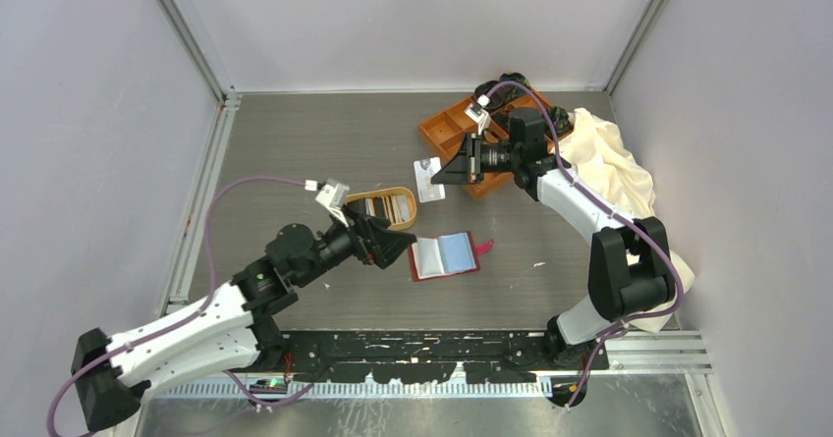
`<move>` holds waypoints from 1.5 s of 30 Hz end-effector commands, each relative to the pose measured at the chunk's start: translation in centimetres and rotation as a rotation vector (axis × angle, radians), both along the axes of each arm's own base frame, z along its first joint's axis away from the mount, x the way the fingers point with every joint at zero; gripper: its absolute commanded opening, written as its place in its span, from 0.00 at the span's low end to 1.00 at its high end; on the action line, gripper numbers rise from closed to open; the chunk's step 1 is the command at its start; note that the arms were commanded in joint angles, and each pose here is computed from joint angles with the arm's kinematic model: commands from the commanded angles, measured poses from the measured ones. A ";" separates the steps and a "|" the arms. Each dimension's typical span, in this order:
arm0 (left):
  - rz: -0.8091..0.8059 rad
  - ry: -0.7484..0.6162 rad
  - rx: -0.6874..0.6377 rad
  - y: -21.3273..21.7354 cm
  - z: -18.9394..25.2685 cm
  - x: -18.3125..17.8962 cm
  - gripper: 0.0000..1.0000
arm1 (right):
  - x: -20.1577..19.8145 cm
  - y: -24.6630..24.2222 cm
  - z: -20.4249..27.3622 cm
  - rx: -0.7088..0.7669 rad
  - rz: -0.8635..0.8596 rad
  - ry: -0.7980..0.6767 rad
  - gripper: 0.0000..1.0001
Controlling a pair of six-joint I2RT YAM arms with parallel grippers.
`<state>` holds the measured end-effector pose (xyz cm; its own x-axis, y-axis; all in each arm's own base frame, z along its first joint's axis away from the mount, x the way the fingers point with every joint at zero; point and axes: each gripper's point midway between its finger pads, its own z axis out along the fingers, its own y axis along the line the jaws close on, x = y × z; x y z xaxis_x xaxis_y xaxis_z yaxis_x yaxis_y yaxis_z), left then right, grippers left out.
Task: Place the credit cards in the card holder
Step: Insert the credit card into the card holder.
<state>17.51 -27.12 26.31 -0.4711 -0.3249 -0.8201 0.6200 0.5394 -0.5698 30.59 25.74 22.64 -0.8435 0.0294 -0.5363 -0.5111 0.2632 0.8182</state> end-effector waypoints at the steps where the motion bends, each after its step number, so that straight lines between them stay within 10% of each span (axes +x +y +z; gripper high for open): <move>1: -0.115 -0.071 -0.200 -2.3 1.8 -0.6 0.91 | -0.8 0.5 2.9 0.065 0.068 -0.078 0.01; 45: -0.103 -0.079 -0.287 -1.0 -3.1 2.1 0.94 | -3.5 2.1 1.0 0.021 0.241 -0.091 0.01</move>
<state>18.79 -28.62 21.02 -0.4432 -0.4386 -0.7818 0.7086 0.3628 -0.6052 27.15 27.16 22.13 -0.8243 -0.1330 -0.5503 -0.5659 0.1635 0.8081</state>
